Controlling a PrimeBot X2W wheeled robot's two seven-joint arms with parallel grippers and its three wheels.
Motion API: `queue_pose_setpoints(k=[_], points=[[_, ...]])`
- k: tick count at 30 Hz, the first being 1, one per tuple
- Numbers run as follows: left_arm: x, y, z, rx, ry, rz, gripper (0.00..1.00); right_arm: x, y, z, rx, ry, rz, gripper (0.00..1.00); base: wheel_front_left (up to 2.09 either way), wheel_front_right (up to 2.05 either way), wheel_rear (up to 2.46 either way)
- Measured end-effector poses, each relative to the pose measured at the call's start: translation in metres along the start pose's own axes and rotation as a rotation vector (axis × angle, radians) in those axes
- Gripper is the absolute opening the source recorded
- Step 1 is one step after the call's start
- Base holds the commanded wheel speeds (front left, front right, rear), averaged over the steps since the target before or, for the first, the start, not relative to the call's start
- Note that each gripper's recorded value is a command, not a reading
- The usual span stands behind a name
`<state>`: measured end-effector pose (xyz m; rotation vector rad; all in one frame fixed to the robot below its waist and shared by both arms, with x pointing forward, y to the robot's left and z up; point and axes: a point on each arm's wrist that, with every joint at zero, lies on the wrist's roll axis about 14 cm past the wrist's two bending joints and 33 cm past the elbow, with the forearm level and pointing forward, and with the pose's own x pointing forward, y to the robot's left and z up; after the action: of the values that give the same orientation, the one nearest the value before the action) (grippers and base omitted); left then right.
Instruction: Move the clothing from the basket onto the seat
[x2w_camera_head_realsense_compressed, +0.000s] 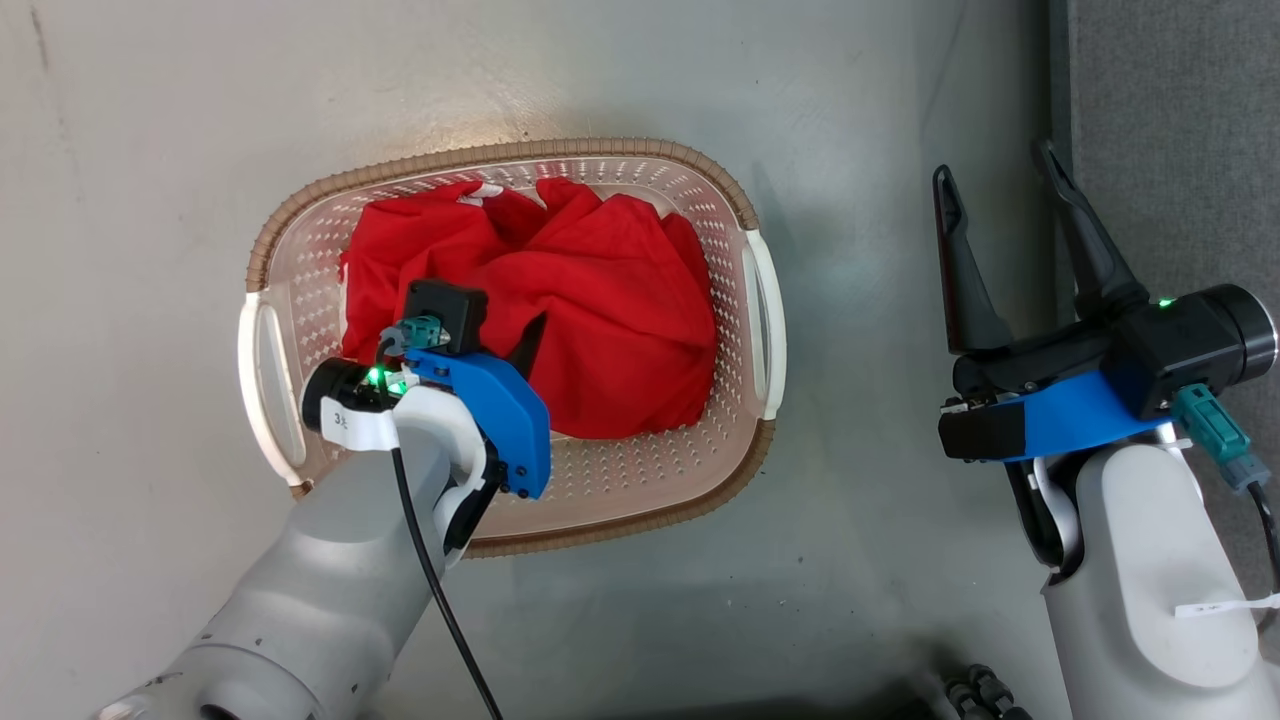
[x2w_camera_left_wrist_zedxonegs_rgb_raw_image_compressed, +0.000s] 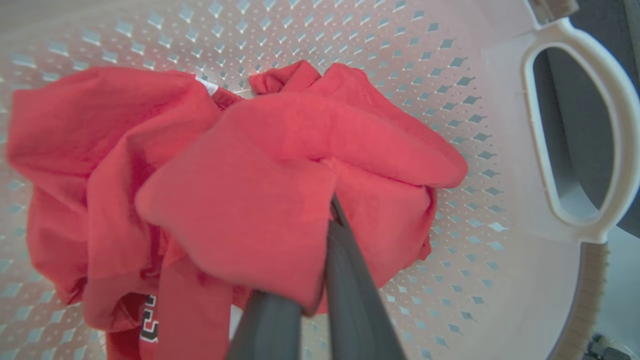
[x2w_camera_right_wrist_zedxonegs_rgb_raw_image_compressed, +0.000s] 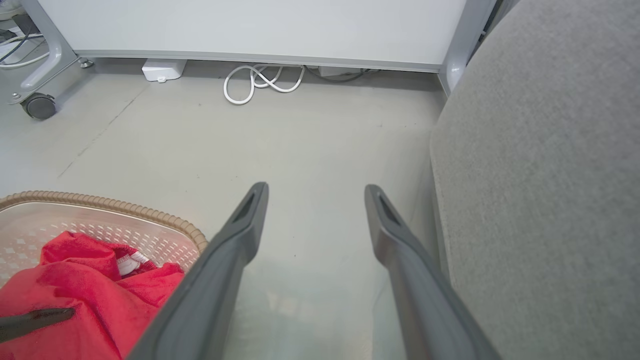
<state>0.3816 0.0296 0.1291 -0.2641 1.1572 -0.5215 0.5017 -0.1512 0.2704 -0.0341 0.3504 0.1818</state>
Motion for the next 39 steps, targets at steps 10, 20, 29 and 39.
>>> queue_pose_setpoints(k=[10, 20, 29, 39], points=[[-0.007, -0.016, 0.016, 0.044, -0.066, -0.048, 0.00, 0.002, 0.004, 0.013, 0.004, -0.027, 0.012, 1.00, 0.00, 0.00, 0.00], [-0.020, -0.034, 0.059, 0.138, -0.180, -0.086, 0.00, 0.001, 0.014, 0.033, 0.015, -0.064, 0.034, 1.00, 0.00, 0.00, 0.00], [-0.049, -0.051, 0.098, 0.231, -0.315, -0.101, 0.00, -0.004, 0.020, 0.061, 0.013, -0.116, 0.048, 1.00, 0.00, 0.00, 0.00], [-0.095, -0.064, 0.130, 0.279, -0.471, -0.065, 0.00, -0.021, 0.028, 0.097, 0.015, -0.177, 0.061, 1.00, 0.00, 0.00, 0.00]])
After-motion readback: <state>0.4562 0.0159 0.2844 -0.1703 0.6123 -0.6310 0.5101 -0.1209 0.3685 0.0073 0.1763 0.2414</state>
